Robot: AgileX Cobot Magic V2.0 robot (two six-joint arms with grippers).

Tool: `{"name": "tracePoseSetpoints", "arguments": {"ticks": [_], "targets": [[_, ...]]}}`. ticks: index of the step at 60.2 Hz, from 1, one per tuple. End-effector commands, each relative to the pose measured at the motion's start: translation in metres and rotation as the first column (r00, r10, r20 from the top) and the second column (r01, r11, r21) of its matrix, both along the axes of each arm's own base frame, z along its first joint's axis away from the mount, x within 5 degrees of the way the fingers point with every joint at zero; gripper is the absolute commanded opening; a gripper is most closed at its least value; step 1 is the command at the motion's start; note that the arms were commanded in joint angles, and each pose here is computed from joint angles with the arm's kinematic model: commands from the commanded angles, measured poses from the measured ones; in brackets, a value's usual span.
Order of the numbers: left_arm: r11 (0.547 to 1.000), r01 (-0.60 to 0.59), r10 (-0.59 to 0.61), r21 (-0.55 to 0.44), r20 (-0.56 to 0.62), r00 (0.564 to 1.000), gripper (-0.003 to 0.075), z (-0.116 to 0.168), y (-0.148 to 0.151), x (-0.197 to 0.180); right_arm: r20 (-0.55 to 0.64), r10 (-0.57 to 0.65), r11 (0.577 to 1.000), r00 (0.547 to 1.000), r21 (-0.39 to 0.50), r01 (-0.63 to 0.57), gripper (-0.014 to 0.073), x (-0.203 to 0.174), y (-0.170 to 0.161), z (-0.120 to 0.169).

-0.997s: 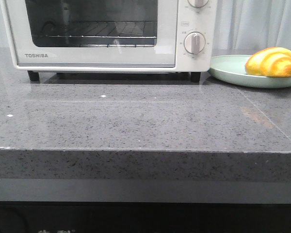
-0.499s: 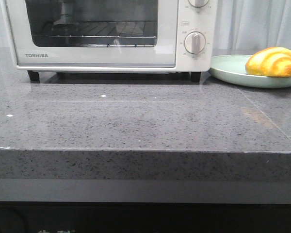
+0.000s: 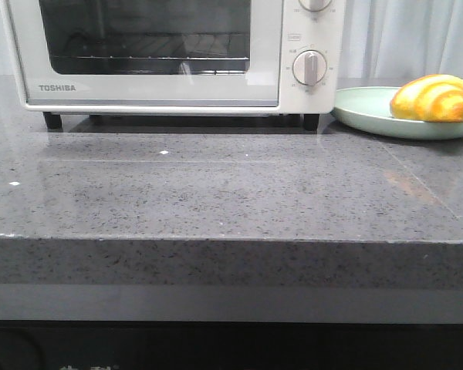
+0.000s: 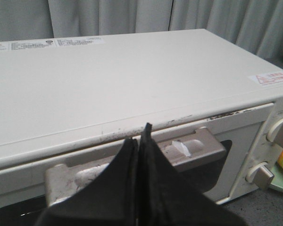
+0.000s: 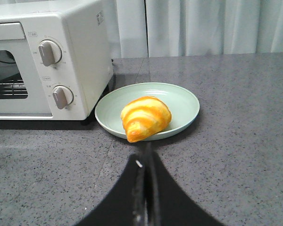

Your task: Put bread in oven

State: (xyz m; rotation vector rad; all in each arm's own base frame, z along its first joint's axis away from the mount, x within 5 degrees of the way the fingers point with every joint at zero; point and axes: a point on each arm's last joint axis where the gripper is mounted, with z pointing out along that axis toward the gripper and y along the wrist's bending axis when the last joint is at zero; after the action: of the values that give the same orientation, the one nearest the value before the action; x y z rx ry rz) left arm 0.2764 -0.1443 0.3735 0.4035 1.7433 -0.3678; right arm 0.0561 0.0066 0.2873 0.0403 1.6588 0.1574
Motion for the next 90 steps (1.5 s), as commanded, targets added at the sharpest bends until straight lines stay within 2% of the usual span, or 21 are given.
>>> {"name": "tracePoseSetpoints", "arguments": {"ticks": [1,17,30,36,54,66,71,80,86,90], "targets": [[0.998,0.008,-0.001,-0.066,0.107,0.994,-0.0021,0.023,-0.005,0.003,0.088,-0.009,1.000,0.996,0.005,0.009,-0.0066,0.001,-0.001,0.017],[0.999,0.002,0.000,-0.038,0.054,0.999,-0.0020,0.009,-0.009,0.014,0.089,-0.009,1.000,0.996,0.005,0.009,-0.0066,0.001,-0.001,0.017],[1.000,0.008,-0.007,0.009,-0.040,0.999,-0.0021,0.009,-0.001,-0.003,0.089,-0.009,1.000,0.996,0.005,0.009,-0.0066,0.001,-0.001,0.017],[1.000,0.013,-0.013,-0.003,-0.062,0.998,-0.0021,0.004,0.004,-0.017,0.089,-0.009,1.000,0.996,0.005,0.009,-0.0066,0.001,-0.001,0.017],[0.996,0.086,-0.082,0.013,-0.199,0.977,-0.0021,-0.055,0.008,-0.069,0.089,-0.009,1.000,0.996,0.005,0.009,-0.0066,0.001,-0.001,0.017],[0.994,0.107,-0.102,0.002,-0.269,0.958,-0.0021,-0.090,0.008,-0.087,0.089,-0.009,1.000,0.996,0.005,0.009,-0.0066,0.001,-0.001,0.017],[0.994,0.105,-0.107,-0.022,-0.263,0.959,-0.0021,-0.088,0.011,-0.094,0.089,-0.009,1.000,0.996,0.005,0.009,-0.0066,0.001,-0.001,0.017],[0.993,0.092,-0.104,-0.080,-0.172,0.979,-0.0021,-0.065,0.024,-0.106,0.081,-0.008,1.000,0.997,0.004,0.007,-0.0066,0.001,-0.001,0.017],[0.994,0.027,-0.040,-0.107,-0.124,0.992,-0.0021,-0.053,0.042,-0.108,0.038,0.001,1.000,0.999,0.007,-0.001,-0.0059,0.001,0.000,0.016],[0.991,-0.048,0.036,-0.121,-0.100,0.994,-0.0021,-0.046,0.060,-0.109,-0.038,0.012,1.000,0.999,0.022,-0.011,-0.0056,0.004,0.001,0.017]]}}
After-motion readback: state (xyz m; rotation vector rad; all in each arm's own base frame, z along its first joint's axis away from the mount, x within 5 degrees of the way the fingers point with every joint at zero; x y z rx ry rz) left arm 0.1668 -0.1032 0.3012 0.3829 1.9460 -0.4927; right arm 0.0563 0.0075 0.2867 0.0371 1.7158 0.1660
